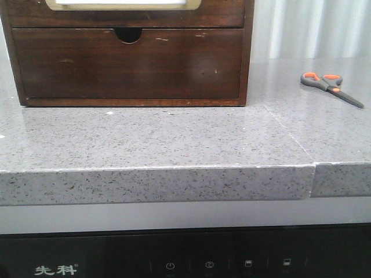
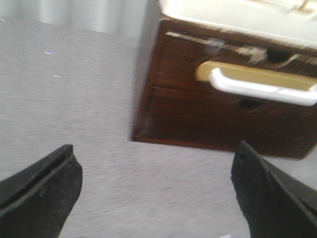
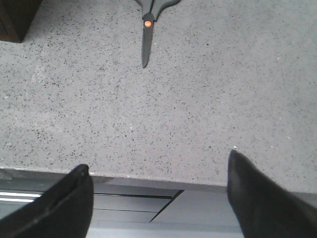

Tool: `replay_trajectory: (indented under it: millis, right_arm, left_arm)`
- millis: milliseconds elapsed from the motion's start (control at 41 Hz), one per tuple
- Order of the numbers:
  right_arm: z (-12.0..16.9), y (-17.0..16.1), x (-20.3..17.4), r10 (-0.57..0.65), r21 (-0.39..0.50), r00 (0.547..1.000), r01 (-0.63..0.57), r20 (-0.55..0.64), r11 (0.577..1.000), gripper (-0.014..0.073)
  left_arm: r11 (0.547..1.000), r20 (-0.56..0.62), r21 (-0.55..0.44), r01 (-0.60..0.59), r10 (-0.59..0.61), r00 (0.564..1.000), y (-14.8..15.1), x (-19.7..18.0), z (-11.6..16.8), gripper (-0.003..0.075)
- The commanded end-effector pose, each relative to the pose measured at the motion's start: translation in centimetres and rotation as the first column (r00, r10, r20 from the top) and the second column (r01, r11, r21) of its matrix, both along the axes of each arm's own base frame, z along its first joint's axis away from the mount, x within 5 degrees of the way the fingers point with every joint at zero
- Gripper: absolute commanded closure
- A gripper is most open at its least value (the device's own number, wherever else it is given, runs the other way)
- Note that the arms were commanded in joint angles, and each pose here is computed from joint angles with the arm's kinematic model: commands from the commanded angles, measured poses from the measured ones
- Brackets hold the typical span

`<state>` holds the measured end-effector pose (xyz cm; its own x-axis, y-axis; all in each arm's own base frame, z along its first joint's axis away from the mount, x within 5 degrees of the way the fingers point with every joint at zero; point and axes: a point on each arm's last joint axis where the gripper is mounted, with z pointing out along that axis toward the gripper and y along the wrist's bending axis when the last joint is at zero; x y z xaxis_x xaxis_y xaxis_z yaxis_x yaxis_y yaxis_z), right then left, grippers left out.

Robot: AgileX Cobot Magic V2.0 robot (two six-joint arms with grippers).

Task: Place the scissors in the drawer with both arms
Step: 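Reach the left gripper to the white drawer handle and grasp it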

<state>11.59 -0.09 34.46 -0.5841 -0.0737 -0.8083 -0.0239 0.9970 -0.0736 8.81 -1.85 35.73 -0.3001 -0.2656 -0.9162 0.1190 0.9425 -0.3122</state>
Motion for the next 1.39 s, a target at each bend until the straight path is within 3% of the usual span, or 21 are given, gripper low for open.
replay_trajectory:
  millis: [0,195,293,439,732,976,1366]
  right_arm:
    - [1.3,0.0,0.4,0.012,-0.017,0.996,-0.010,0.084,1.000,0.0004]
    - [1.3,0.0,0.4,0.012,-0.017,0.996,-0.010,0.084,1.000,0.0004]
    - [1.3,0.0,0.4,0.012,-0.017,0.996,-0.010,0.084,1.000,0.0004]
    - [1.3,0.0,0.4,0.012,-0.016,0.996,-0.010,0.084,1.000,0.0004]
    - [1.3,0.0,0.4,0.012,-0.016,0.996,-0.010,0.084,1.000,0.0004]
    - [1.3,0.0,0.4,0.012,-0.016,0.996,-0.010,0.084,1.000,0.0004]
    - [1.3,0.0,0.4,0.012,-0.016,0.996,-0.010,0.084,1.000,0.0004]
  left_arm:
    - [0.975,0.072,-0.223,0.006,0.011,0.997,-0.4,1.7,1.6,0.0103]
    - [0.864,-0.049,-0.504,-0.016,-0.010,0.999,-1.1,5.4,0.8,0.0103]
    - [0.839,-0.093,-0.545,-0.004,-0.055,0.994,-1.5,7.2,0.1,0.0103]
    - [0.759,-0.092,-0.647,0.066,-0.164,0.982,-2.6,9.4,-0.5,0.0103]
    - [0.659,-0.056,-0.736,0.155,-0.288,0.956,-3.6,13.4,-2.3,0.0103]
    - [0.599,-0.063,-0.767,0.229,-0.426,0.903,-4.7,16.4,-3.1,0.0103]
    - [0.545,-0.037,-0.787,0.290,-0.511,0.859,-5.4,21.3,-2.8,0.0103]
